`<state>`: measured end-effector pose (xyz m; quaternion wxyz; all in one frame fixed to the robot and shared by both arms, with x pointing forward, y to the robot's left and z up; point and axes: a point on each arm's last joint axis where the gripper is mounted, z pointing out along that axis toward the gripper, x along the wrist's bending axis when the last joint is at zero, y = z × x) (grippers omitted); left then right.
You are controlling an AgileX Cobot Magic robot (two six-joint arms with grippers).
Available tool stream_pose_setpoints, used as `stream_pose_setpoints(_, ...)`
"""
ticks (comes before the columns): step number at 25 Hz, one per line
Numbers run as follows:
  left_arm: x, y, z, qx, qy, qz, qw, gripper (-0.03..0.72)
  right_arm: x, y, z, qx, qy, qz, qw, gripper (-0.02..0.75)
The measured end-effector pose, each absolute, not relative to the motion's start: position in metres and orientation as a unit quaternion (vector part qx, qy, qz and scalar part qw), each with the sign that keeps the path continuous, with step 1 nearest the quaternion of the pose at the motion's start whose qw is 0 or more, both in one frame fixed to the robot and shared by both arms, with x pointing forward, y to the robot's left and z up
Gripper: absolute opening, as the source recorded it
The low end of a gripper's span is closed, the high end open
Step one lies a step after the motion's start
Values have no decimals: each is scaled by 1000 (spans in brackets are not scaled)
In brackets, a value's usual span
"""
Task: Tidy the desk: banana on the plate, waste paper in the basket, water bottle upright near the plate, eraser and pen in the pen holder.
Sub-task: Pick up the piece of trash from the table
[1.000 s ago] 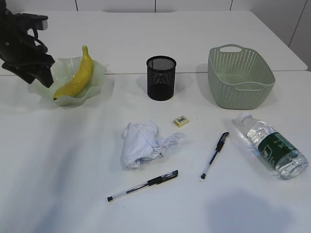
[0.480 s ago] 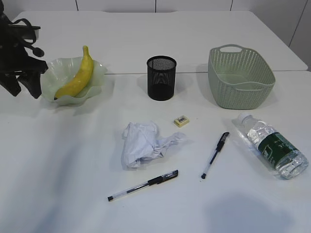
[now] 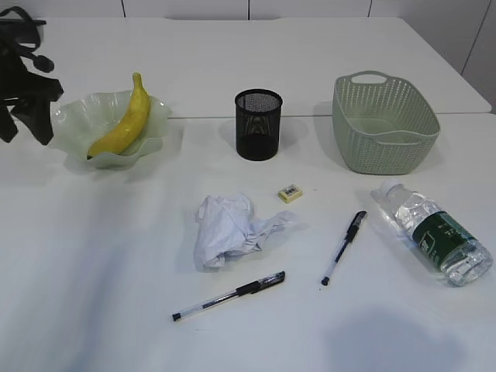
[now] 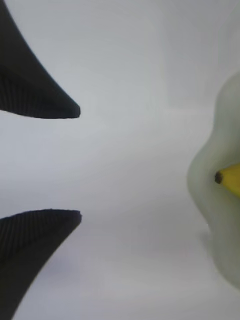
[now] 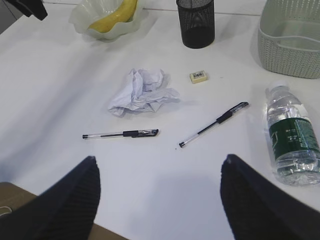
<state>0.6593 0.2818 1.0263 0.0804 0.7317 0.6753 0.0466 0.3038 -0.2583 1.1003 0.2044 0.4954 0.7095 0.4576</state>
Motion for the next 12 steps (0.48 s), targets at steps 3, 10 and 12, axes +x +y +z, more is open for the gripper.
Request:
stream_pose_setpoints(3, 640, 284, 1031, 734, 675, 45, 68, 414, 304, -258, 1100, 495, 710, 457, 205, 554)
stream_pose_setpoints(10, 597, 286, 1036, 735, 676, 29, 50, 414, 304, -258, 1100, 488, 714, 456, 209, 554)
stream_pose_setpoints(12, 586, 286, 1037, 735, 676, 27, 49, 414, 304, -258, 1100, 486, 716, 456, 210, 554)
